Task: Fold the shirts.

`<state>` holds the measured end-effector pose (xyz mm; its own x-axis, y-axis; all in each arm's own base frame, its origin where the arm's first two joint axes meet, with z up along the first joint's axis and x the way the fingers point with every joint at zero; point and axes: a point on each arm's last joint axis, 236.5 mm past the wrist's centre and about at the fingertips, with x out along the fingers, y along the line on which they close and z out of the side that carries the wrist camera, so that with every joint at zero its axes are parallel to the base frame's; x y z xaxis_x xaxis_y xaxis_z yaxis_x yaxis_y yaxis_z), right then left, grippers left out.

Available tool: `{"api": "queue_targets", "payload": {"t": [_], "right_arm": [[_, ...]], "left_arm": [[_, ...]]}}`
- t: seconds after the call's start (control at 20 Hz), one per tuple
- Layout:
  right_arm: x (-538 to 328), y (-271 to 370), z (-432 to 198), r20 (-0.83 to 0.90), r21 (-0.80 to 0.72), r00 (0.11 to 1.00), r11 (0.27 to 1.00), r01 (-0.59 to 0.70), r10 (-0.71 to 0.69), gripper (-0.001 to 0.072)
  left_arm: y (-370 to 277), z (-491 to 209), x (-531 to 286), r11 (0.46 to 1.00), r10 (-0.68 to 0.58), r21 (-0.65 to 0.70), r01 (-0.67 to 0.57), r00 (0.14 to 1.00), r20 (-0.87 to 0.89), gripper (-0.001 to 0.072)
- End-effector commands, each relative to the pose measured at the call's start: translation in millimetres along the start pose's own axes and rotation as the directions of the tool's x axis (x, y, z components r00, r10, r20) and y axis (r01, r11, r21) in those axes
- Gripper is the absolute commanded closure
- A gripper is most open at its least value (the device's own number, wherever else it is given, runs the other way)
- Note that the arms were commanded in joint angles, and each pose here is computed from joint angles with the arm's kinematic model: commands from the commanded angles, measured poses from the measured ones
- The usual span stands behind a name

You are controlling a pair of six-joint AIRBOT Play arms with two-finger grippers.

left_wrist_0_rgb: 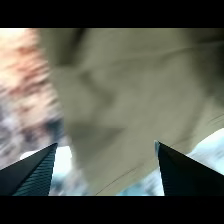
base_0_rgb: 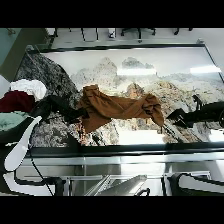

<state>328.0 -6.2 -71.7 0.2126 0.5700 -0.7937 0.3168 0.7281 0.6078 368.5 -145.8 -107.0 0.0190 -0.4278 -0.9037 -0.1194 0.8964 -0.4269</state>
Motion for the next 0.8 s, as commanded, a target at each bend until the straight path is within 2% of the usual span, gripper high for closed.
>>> {"api": "queue_targets", "payload": {"t": [0.0, 0.05, 0.1, 0.15, 0.4, 0.45, 0.55, 0.6, 0.75], "right_arm": [[19.6, 3.6, 3.8, -0.001, -0.011, 1.000, 1.000, 0.009, -0.009, 0.0066], [24.9, 6.6, 3.8, -0.008, -0.004, 1.000, 1.000, -0.004, 0.004, 0.0067], [30.8, 8.3, 4.1, -0.014, 0.001, 1.000, 1.000, -0.011, 0.011, 0.0067], [36.0, 7.3, 5.2, -0.015, 0.001, 1.000, 1.000, -0.006, 0.006, 0.0068], [63.8, 9.2, 6.1, -0.040, 0.022, 0.999, 0.999, -0.030, 0.031, 0.0069], [68.5, 12.1, 5.9, -0.048, 0.026, 0.998, 0.999, -0.042, 0.043, 0.0118], [75.1, 20.8, 5.5, -0.060, 0.011, 0.997, 0.998, -0.054, 0.055, 0.0527], [75.7, 27.2, 7.2, -0.059, 0.003, 0.996, 0.998, -0.063, 0.063, 0.0682], [50.3, 66.9, 18.7, -0.070, -0.064, 0.988, 0.987, -0.145, 0.141, 0.0691]], "left_arm": [[-12.3, 8.5, 28.3, 1.000, -0.021, 0.008, 0.020, 1.000, 0.012, 0.0161], [-18.8, 10.9, 31.0, 0.999, -0.021, 0.027, 0.021, 1.000, 0.008, 0.0401], [-23.9, 14.6, 30.0, 0.999, -0.020, 0.046, 0.019, 1.000, 0.011, 0.0566], [-30.7, 18.5, 26.1, 0.997, -0.027, 0.066, 0.025, 0.999, 0.018, 0.0692], [-53.4, 34.3, 1.9, 0.992, -0.056, 0.118, 0.051, 0.998, 0.035, 0.0690], [-56.9, 36.8, -2.2, 0.990, -0.060, 0.126, 0.055, 0.997, 0.039, 0.0690], [-72.6, 43.7, -12.3, 0.983, -0.075, 0.170, 0.064, 0.995, 0.059, 0.0690], [-85.8, 47.8, -21.3, 0.975, -0.089, 0.211, 0.070, 0.993, 0.083, 0.0691], [-137.5, 65.2, -87.5, 0.939, -0.167, 0.335, 0.081, 0.957, 0.235, 0.0691]]}}
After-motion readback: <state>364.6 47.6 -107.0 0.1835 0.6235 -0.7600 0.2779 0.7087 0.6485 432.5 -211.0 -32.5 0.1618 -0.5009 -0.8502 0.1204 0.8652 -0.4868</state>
